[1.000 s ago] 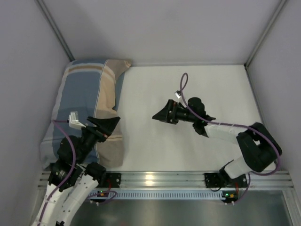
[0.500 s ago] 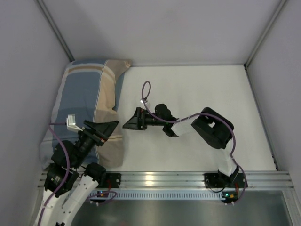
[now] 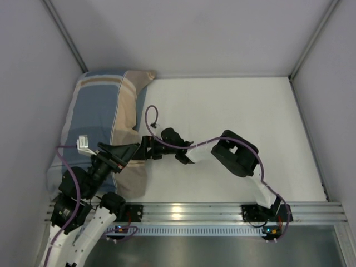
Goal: Remove the pillowcase from the pillow
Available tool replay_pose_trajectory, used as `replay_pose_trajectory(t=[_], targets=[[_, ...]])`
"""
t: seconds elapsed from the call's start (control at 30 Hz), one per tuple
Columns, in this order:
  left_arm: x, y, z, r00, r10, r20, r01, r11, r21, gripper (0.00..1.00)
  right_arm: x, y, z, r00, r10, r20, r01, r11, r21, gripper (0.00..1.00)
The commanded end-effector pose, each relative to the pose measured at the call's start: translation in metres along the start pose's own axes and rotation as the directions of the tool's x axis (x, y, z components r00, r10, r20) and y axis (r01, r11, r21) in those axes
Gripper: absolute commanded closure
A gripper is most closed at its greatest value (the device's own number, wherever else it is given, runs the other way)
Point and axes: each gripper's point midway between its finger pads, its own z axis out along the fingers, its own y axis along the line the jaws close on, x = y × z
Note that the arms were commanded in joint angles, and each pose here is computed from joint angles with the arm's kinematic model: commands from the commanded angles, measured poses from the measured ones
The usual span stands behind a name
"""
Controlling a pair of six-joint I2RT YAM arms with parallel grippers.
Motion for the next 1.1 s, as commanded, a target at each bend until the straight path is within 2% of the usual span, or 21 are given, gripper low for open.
replay_pose_trajectory(t=[0.0,0.1,0.2,0.27,0.3,0.33,0.4,0.53,0.6,0.63,0.67,0.7,0.73,0.77,0.8,0.83,0.9,0.93,1.0,1.03,1.07], targets=[[-0.004,-0.019,-0.006,1.0,0.007,-0.005,-0.007,0.999,0.047,0.02,-0.005,-0.004,0.017,0.995,-0.096,0.017,0.094,0.993,0.076,0.01],[-0.001,-0.014,-0.003,1.0,0.0,-0.02,0.001,0.999,0.032,0.02,0.006,0.002,0.028,0.993,-0.117,-0.016,0.118,0.992,0.049,0.01],[0.002,-0.012,-0.001,1.0,-0.001,-0.031,0.001,1.0,0.025,0.03,0.009,0.041,0.04,0.988,-0.151,-0.038,0.146,0.983,-0.107,0.01],[0.002,-0.01,-0.001,1.0,0.004,-0.029,-0.003,1.0,0.017,0.03,0.01,0.055,0.043,0.987,-0.154,-0.04,0.145,0.974,-0.175,0.1],[0.0,-0.009,-0.002,1.0,0.005,-0.021,-0.005,1.0,0.012,0.03,0.009,0.062,0.043,0.988,-0.152,-0.039,0.141,0.969,-0.202,0.19],[0.0,-0.009,-0.003,1.0,0.008,-0.018,-0.008,1.0,0.007,0.03,0.008,0.063,0.042,0.989,-0.141,-0.038,0.13,0.969,-0.211,0.49],[-0.003,-0.007,-0.005,1.0,0.018,-0.007,-0.018,1.0,-0.008,0.03,0.008,0.068,0.036,0.994,-0.106,-0.03,0.095,0.964,-0.247,1.0],[-0.006,-0.003,-0.007,0.999,0.033,0.008,-0.033,0.999,-0.032,0.04,-0.016,0.082,-0.001,0.996,-0.053,0.071,0.072,0.948,-0.309,1.0],[-0.005,0.001,-0.007,0.999,0.039,0.004,-0.039,0.998,-0.048,0.05,-0.029,0.051,-0.028,0.989,-0.02,0.149,0.054,0.973,-0.225,1.0],[-0.005,0.003,-0.007,0.999,0.04,0.005,-0.04,0.997,-0.059,0.05,-0.046,0.068,-0.049,0.978,-0.028,0.209,0.08,0.966,-0.247,1.0],[-0.005,0.006,-0.006,0.999,0.041,0.001,-0.041,0.997,-0.069,0.06,-0.064,0.057,-0.067,0.965,-0.012,0.263,0.076,0.97,-0.232,1.0],[-0.002,0.009,-0.006,0.999,0.039,-0.008,-0.04,0.996,-0.079,0.06,-0.062,0.043,-0.089,0.955,0.002,0.298,0.065,0.975,-0.213,1.0],[-0.003,0.015,-0.004,0.999,0.04,0.004,-0.039,0.994,-0.102,0.06,-0.078,0.057,-0.113,0.936,-0.001,0.353,0.09,0.967,-0.236,1.0],[-0.005,0.018,-0.003,0.999,0.041,0.015,-0.039,0.993,-0.111,0.06,-0.094,0.046,-0.134,0.915,0.007,0.404,0.088,0.973,-0.216,1.0],[-0.004,0.02,-0.002,0.999,0.041,0.013,-0.039,0.992,-0.117,0.06,-0.088,0.031,-0.152,0.91,0.014,0.414,0.066,0.981,-0.18,1.0],[-0.002,0.025,0.0,0.999,0.039,0.008,-0.038,0.991,-0.128,0.06,-0.1,0.045,-0.176,0.888,0.0,0.459,0.096,0.978,-0.185,1.0],[0.0,0.028,0.002,0.999,0.039,0.001,-0.038,0.99,-0.136,0.06,-0.107,0.02,-0.21,0.862,-0.018,0.506,0.078,0.992,-0.098,1.0],[0.001,0.028,0.003,0.999,0.039,-0.005,-0.04,0.989,-0.14,0.06,-0.118,0.04,-0.234,0.832,-0.054,0.552,0.129,0.987,-0.099,1.0],[0.002,0.031,0.005,0.999,0.043,-0.015,-0.044,0.987,-0.154,0.06,-0.119,0.013,-0.26,0.82,-0.103,0.564,0.098,0.994,0.04,1.0],[0.003,0.031,0.006,0.999,0.041,-0.023,-0.044,0.987,-0.153,0.06,-0.128,0.035,-0.285,0.78,-0.149,0.608,0.145,0.988,0.056,1.0],[0.004,0.031,0.007,0.999,0.038,-0.028,-0.042,0.987,-0.154,0.06,-0.124,0.008,-0.298,0.794,-0.179,0.58,0.092,0.98,0.177,1.0]])
